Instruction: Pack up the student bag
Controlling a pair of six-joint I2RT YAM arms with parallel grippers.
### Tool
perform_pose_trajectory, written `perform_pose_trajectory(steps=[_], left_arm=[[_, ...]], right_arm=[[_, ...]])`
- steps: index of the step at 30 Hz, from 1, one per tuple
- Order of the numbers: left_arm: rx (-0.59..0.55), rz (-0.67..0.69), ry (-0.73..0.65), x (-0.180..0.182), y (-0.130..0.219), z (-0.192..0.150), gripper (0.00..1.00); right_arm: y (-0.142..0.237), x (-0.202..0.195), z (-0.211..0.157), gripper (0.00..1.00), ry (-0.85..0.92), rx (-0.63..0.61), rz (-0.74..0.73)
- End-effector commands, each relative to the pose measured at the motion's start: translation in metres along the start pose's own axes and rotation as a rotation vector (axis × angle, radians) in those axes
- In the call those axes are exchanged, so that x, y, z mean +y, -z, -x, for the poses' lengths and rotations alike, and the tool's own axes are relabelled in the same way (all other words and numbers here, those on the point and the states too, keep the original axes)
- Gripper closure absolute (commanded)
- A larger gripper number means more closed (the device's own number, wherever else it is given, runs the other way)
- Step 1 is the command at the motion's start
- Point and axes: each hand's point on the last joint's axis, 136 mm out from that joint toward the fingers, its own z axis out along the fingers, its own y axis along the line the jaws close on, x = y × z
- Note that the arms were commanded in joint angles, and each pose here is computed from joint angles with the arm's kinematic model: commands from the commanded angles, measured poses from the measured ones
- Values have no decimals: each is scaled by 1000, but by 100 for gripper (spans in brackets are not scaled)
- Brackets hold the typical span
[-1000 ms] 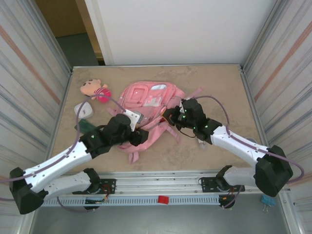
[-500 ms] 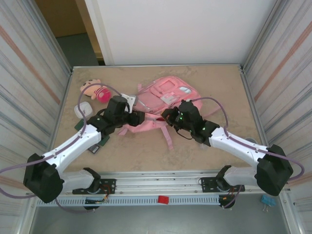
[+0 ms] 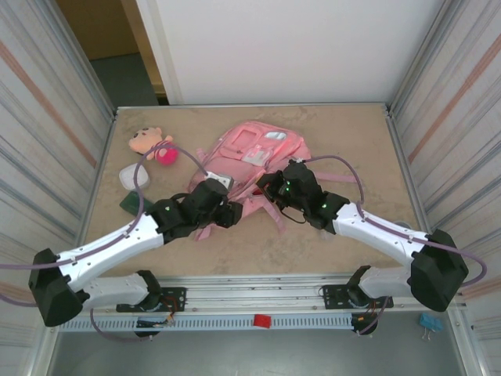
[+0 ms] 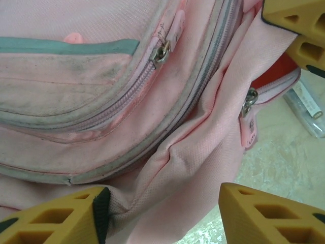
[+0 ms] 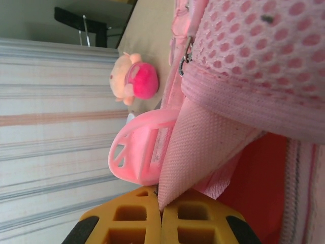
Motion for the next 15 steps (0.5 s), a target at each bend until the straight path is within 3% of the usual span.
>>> perform_pose_trajectory(steps=[1, 8, 15], left_arm=[[-105, 53, 89, 5, 22, 25, 34], [-205, 25, 158, 13, 69, 38, 30], [-133, -38, 141, -25, 71, 26, 33]], right_arm=[[16, 58, 2, 100, 4, -13, 170], [19, 56, 6, 100, 8, -35, 157], [16, 63, 2, 100, 15, -24, 169]])
